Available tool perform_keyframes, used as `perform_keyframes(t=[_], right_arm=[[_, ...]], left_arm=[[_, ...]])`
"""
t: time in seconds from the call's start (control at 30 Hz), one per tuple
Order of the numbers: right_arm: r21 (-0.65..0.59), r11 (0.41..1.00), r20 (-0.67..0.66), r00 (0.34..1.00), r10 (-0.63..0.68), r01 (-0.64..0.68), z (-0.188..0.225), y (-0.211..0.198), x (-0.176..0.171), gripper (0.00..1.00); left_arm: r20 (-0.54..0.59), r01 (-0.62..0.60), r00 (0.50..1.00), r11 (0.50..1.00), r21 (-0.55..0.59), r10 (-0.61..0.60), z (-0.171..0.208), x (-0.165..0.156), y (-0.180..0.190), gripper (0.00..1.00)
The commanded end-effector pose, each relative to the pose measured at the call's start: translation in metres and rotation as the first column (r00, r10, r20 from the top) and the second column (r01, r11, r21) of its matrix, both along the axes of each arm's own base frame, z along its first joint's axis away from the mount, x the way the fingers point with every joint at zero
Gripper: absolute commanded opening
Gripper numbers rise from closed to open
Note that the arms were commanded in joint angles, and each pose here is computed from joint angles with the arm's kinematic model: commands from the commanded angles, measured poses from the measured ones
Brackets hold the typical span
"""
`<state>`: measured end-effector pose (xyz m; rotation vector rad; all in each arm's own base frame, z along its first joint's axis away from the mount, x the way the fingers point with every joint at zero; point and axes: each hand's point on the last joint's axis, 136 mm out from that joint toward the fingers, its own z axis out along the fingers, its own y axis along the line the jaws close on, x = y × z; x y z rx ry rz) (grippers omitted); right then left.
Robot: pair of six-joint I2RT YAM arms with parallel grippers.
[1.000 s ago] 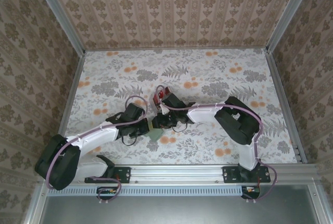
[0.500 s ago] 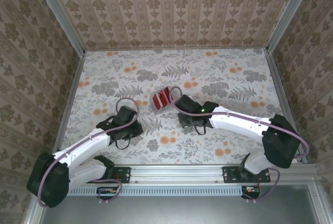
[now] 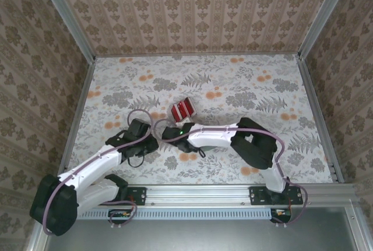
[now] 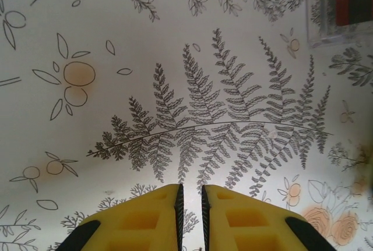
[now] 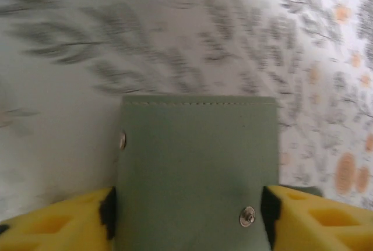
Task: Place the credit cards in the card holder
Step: Turn over the card holder at the center of the table, then close the button on the card holder.
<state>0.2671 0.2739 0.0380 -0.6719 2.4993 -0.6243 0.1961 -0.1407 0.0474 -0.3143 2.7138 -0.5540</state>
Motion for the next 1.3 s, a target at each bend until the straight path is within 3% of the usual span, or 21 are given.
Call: perform_keyframes(t=[0.0, 0.13, 0.27, 0.43, 0.57, 0.83, 1.27], right_arm=[[0.110, 0.994, 0.004, 1.000, -0.006, 0.006, 0.018, 0.010, -0.004, 0.72], [0.294, 0.956, -0.009, 1.000, 0.001, 0.002, 0.042, 0.010, -0.011, 0.72], [0.486, 0.874, -0.043, 0.999, -0.006, 0.026, 0.065, -0.006, -0.014, 0.69], [0.640, 0.745, -0.215, 0.975, -0.060, 0.187, 0.058, -0.042, -0.005, 0.54], [0.577, 0.784, -0.281, 0.957, -0.071, 0.227, 0.044, -0.053, -0.005, 0.40], [0.509, 0.821, -0.317, 0.943, -0.102, 0.260, 0.028, -0.048, 0.009, 0.34], [0.404, 0.879, -0.294, 0.946, -0.138, 0.254, 0.021, -0.052, 0.023, 0.26]], left_arm=[[0.006, 0.016, 1.000, 1.000, -0.007, -0.016, 0.001, -0.002, 0.001, 0.18], [-0.001, 0.033, 0.999, 0.999, -0.032, -0.033, 0.000, 0.001, -0.007, 0.18], [0.001, 0.072, 0.997, 0.996, -0.054, -0.072, 0.006, 0.012, -0.024, 0.17], [0.034, 0.156, 0.987, 0.987, -0.046, -0.155, 0.022, 0.032, -0.059, 0.16], [0.040, 0.239, 0.971, 0.970, -0.041, -0.237, 0.029, 0.046, -0.097, 0.16], [0.013, 0.343, 0.939, 0.939, -0.022, -0.343, 0.022, 0.057, -0.151, 0.16], [-0.034, 0.371, 0.928, 0.928, -0.022, -0.372, 0.004, 0.049, -0.161, 0.16]])
